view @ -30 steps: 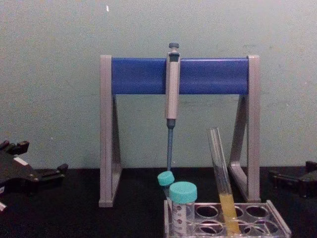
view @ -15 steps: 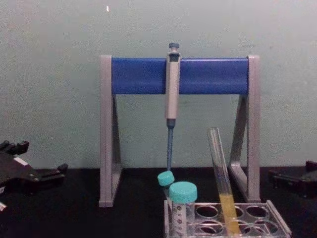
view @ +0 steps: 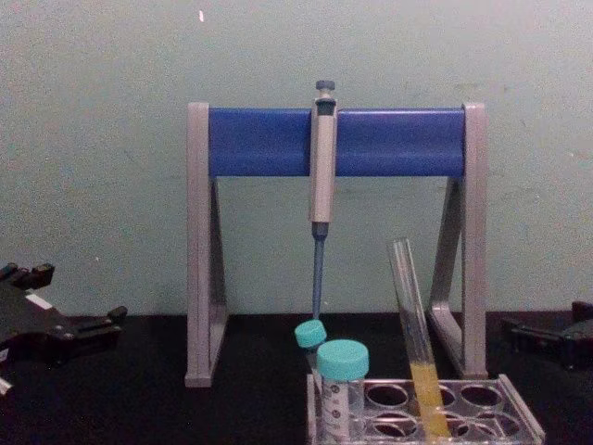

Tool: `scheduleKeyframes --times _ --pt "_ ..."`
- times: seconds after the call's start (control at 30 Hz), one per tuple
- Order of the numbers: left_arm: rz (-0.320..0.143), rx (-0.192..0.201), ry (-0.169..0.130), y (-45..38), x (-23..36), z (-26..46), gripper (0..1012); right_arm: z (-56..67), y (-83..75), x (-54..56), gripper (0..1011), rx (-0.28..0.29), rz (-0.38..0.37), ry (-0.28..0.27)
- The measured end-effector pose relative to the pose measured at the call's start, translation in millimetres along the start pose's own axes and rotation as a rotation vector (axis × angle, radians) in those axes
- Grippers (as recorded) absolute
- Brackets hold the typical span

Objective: Pick up the test tube from the test tube rack, shake it, then place it back into the test tube rack.

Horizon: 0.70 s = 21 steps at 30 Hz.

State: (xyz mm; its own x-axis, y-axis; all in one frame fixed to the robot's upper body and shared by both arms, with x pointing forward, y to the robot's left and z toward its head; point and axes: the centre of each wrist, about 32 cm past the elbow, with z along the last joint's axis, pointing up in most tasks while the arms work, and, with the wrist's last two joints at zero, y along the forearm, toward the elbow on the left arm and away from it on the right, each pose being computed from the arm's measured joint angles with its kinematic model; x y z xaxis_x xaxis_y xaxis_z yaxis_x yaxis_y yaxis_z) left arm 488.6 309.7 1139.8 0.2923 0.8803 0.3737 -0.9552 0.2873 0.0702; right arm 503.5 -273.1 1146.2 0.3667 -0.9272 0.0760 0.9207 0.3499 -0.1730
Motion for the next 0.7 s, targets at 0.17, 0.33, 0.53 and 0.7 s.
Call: scheduleKeyframes --times 0.17,0.33,0.53,0.7 --pt "0.000 0.000 0.000 0.0 0.0 0.0 1001 0.0 0.0 0.0 1000 0.000 0.000 0.000" --pt "0.000 0.000 0.000 0.0 0.0 0.0 1001 0.0 0.0 0.0 1000 0.000 0.000 0.000" --pt "0.000 0.000 0.000 0.0 0.0 0.0 1001 0.0 0.0 0.0 1000 0.000 0.000 0.000" --pt "0.000 0.000 0.000 0.0 0.0 0.0 1001 0.0 0.0 0.0 1000 0.000 0.000 0.000"
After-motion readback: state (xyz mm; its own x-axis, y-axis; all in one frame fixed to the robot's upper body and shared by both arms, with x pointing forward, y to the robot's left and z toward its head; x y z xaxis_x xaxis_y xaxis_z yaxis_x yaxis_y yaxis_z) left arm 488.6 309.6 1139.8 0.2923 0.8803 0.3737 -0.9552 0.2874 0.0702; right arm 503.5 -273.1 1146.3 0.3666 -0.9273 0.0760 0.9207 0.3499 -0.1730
